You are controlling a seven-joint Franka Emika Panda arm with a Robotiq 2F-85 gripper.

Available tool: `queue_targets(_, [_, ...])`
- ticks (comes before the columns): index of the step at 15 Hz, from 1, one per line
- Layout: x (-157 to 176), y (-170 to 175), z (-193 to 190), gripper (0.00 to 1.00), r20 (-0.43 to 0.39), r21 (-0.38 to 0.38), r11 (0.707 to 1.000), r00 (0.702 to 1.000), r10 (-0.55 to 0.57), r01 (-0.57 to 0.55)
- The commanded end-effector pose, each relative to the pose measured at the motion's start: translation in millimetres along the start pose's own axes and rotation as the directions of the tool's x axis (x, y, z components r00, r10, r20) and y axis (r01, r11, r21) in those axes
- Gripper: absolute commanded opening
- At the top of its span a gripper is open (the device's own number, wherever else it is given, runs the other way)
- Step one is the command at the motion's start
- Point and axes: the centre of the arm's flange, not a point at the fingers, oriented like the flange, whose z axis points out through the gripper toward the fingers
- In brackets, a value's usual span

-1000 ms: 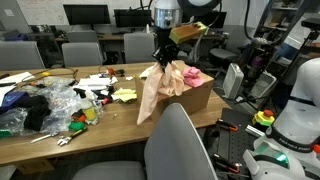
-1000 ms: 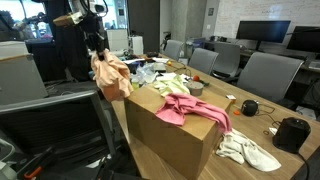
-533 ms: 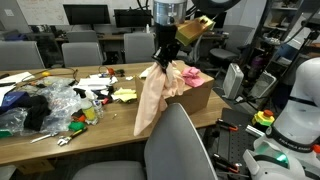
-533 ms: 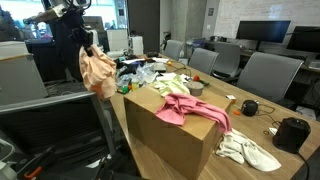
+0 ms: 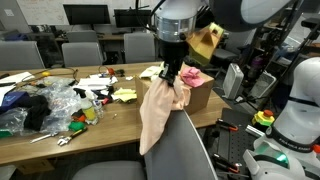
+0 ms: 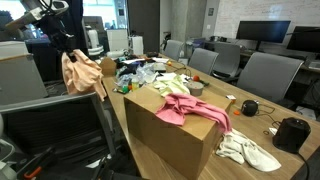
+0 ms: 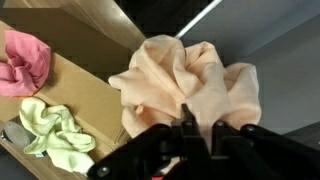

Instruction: Put the peach and pink shirts and the green towel on the backrest of the chair respectively

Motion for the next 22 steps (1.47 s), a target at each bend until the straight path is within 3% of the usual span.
queue_targets(1, [-33.6,-17.0,-5.5,0.02,-0.012,-0.042,0.996,0.996,-0.083,0.083])
queue_targets(5, [-58.3,-34.6,-5.9,0.02,0.028,-0.039,0.983,0.984,-0.178,0.179])
queue_targets(13, [-83.2,-52.0,-14.6,0.02,0.160,0.097,0.931,0.918,-0.364,0.352])
queue_targets(22, [-105.1,-73.9,-19.5,0.02,0.194,0.090,0.891,0.870,-0.454,0.445])
